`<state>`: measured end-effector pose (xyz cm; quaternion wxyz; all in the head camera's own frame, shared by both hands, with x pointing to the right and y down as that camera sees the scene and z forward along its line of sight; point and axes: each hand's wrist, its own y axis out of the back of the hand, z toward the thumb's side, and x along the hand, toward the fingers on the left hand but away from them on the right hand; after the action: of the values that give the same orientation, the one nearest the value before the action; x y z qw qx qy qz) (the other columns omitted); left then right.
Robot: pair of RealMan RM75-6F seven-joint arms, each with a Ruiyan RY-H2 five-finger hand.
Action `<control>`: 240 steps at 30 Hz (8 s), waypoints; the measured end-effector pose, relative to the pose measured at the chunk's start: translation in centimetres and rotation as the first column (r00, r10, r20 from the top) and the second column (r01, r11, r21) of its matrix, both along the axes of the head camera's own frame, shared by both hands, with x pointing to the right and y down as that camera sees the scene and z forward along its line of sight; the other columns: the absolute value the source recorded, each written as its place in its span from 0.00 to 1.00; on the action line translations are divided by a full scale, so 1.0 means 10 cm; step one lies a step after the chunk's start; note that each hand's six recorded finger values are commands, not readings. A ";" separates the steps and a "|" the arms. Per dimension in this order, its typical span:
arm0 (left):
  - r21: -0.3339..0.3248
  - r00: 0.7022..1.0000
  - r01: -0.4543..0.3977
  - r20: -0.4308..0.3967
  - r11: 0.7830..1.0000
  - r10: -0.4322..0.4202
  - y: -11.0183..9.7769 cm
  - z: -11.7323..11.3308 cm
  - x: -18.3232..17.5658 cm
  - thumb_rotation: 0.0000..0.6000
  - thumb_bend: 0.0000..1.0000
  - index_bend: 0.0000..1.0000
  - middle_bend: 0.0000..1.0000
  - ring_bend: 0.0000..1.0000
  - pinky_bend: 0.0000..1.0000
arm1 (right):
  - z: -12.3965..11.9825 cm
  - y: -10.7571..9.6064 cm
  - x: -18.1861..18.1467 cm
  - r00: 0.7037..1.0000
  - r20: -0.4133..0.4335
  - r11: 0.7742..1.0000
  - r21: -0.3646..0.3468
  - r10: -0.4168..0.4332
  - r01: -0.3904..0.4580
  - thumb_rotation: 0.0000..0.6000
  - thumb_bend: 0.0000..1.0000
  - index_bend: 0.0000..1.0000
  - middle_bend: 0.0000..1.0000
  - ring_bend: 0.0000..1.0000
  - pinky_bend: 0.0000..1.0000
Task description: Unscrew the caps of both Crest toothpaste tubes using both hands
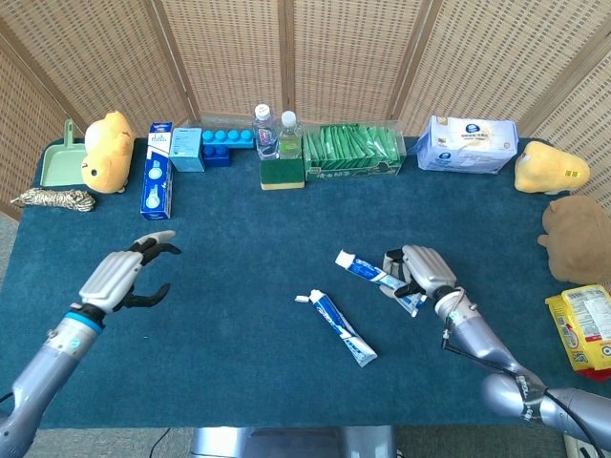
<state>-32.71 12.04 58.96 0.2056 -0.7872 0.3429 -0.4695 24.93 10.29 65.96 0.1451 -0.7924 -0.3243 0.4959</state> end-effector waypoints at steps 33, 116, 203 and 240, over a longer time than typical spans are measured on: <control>-0.170 0.947 -0.298 -0.178 0.939 0.268 -0.18 0.47 1.46 1.00 0.31 0.21 0.00 0.00 0.13 | -0.11 0.42 -0.95 0.983 0.141 0.992 -0.036 -0.117 0.123 1.00 0.42 0.91 0.75 0.74 0.76; 0.004 0.930 -0.349 -0.123 0.937 0.347 -0.03 0.65 1.76 1.00 0.31 0.48 0.06 0.00 0.16 | 0.02 0.36 -1.01 0.992 0.076 0.993 -0.047 -0.103 0.107 1.00 0.45 0.91 0.76 0.75 0.76; 0.074 0.951 0.247 0.170 0.966 -0.256 0.48 -0.41 -1.28 1.00 0.31 0.27 0.02 0.00 0.11 | -0.03 0.08 0.24 0.994 -0.102 0.995 0.093 0.033 -0.023 1.00 0.32 0.20 0.22 0.16 0.26; 0.259 0.907 0.156 0.344 0.953 -0.242 1.37 -0.52 -1.38 1.00 0.30 0.22 0.08 0.00 0.08 | -0.85 0.96 1.42 0.938 -0.305 0.872 0.490 0.165 0.006 1.00 0.31 0.29 0.24 0.13 0.23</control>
<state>-46.54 25.75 53.80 0.3056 -0.6160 0.4278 -0.5867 39.09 19.89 57.45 0.3707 -0.6200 -0.4409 0.5327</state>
